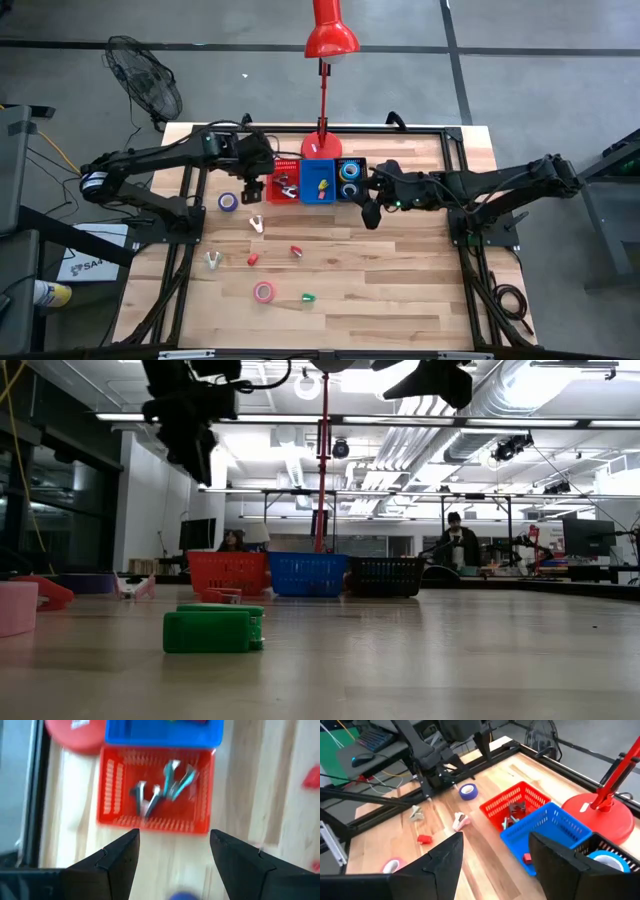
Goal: Pick and place Stapler, Stapler remover, tape
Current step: Put the violet tape into the black basket
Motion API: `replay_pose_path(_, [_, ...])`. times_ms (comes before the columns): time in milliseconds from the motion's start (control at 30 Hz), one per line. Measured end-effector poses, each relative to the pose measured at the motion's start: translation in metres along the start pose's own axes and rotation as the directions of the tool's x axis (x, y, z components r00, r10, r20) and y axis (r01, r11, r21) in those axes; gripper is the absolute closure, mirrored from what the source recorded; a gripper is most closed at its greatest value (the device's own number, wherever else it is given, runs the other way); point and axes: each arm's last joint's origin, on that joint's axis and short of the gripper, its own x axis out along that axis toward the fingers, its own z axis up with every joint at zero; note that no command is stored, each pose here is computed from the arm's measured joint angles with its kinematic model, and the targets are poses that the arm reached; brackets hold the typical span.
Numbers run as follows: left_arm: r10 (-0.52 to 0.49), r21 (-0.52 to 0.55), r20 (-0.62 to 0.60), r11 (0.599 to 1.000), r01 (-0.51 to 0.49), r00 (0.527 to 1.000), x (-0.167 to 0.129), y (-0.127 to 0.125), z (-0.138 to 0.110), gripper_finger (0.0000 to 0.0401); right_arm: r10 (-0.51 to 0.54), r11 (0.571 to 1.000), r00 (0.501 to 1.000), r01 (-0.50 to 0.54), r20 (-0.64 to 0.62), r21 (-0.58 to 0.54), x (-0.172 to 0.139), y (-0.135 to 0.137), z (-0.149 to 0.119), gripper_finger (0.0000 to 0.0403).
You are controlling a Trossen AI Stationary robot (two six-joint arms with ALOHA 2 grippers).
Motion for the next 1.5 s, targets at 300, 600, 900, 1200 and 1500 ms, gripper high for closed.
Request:
replay_pose_path(300, [0.058,-0.008,-0.101,0.998,-0.059,0.993,-0.006,-0.015,-0.033,0.0165,0.007,1.0,1.0,-0.007,0.01,0.002,-0.006,0.012,-0.006,0.0187])
replay_pose_path(600, [-0.017,-0.153,-0.149,0.988,-0.006,0.989,0.008,-0.027,-0.076,0.0165,0.004,1.0,1.0,-0.005,0.012,0.007,-0.007,0.013,-0.007,0.0187])
replay_pose_path(900, [-0.054,-0.183,-0.215,0.983,0.015,0.975,0.036,-0.036,-0.1,0.0165,0.003,1.0,1.0,-0.003,0.013,-0.002,-0.007,0.012,-0.007,0.0187])
replay_pose_path(1200, [-0.035,-0.32,-0.294,0.945,-0.064,0.955,0.063,-0.043,-0.126,0.0165,0.003,1.0,1.0,-0.003,0.013,-0.019,-0.007,0.012,-0.007,0.0187])
replay_pose_path(1500, [0.0,-0.368,-0.281,0.924,-0.108,0.96,0.072,-0.044,-0.13,0.0165,-0.004,1.0,1.0,0.004,0.012,-0.027,-0.006,0.012,-0.007,0.0187])
